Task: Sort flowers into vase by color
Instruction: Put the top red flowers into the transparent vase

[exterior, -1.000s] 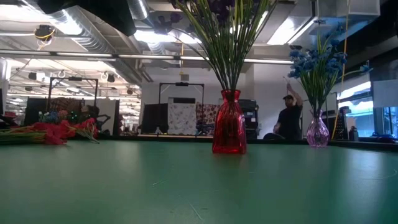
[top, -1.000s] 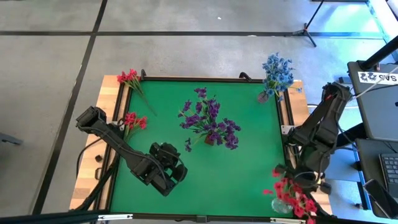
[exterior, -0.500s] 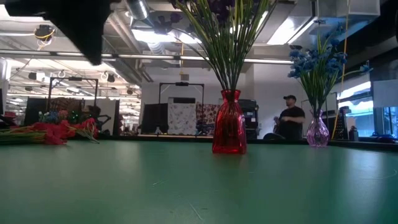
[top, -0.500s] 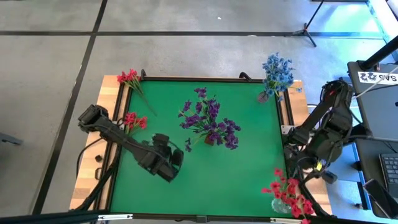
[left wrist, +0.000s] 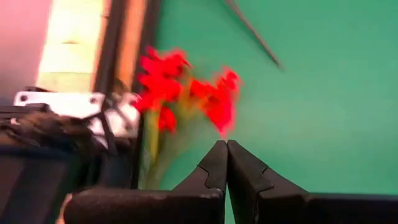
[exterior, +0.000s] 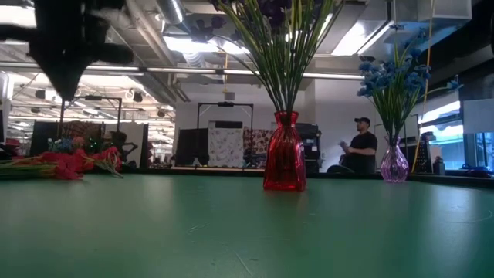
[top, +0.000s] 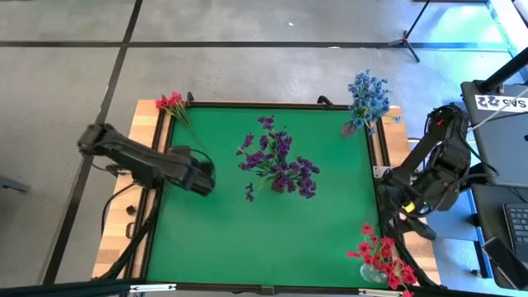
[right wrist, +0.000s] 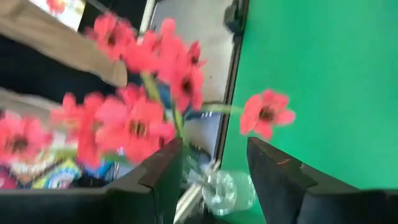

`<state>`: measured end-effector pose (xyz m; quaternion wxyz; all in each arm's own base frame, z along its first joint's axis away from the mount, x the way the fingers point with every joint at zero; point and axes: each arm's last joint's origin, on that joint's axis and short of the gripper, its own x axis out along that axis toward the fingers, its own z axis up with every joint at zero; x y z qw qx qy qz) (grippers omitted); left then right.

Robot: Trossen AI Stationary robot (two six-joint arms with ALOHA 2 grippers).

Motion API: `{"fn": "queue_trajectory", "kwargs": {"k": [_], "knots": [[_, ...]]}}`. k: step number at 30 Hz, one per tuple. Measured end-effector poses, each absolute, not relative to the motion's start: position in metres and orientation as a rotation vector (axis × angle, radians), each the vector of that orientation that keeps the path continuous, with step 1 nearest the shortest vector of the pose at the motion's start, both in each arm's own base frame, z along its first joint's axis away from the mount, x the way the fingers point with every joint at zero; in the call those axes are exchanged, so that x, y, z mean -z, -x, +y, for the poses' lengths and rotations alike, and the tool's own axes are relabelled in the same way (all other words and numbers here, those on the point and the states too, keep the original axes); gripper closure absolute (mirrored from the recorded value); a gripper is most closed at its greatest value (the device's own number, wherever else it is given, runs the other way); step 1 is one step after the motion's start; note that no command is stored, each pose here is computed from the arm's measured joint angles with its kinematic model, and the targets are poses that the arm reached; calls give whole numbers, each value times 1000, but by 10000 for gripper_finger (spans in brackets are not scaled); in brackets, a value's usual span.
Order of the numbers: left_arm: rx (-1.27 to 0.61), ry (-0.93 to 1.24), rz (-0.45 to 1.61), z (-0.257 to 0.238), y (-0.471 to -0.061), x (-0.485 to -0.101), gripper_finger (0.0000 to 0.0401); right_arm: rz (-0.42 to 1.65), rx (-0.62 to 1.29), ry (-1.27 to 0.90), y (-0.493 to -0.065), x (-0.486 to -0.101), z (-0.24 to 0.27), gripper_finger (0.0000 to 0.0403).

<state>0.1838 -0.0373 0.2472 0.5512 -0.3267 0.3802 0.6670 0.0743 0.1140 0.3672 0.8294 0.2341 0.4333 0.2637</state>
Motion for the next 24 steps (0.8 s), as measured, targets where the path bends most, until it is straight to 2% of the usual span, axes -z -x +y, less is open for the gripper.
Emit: {"fn": "queue_trajectory", "kwargs": {"k": [5, 9, 15, 21, 24], "knots": [[-1726, 907, 652, -6, -146, -240, 399, 883, -469, -571, -77, -368, 114, 223], [-1818, 958, 510, 18, -131, -231, 399, 808, -398, -586, -76, -371, 108, 223], [-1749, 987, 510, 52, -129, -213, 395, 583, -198, -588, -76, -377, 92, 223], [-1651, 976, 444, 98, -134, -213, 338, 415, -66, -605, -80, -383, 90, 223], [-1689, 981, 387, 118, -131, -212, 298, 351, -22, -624, -84, -386, 93, 223]]}}
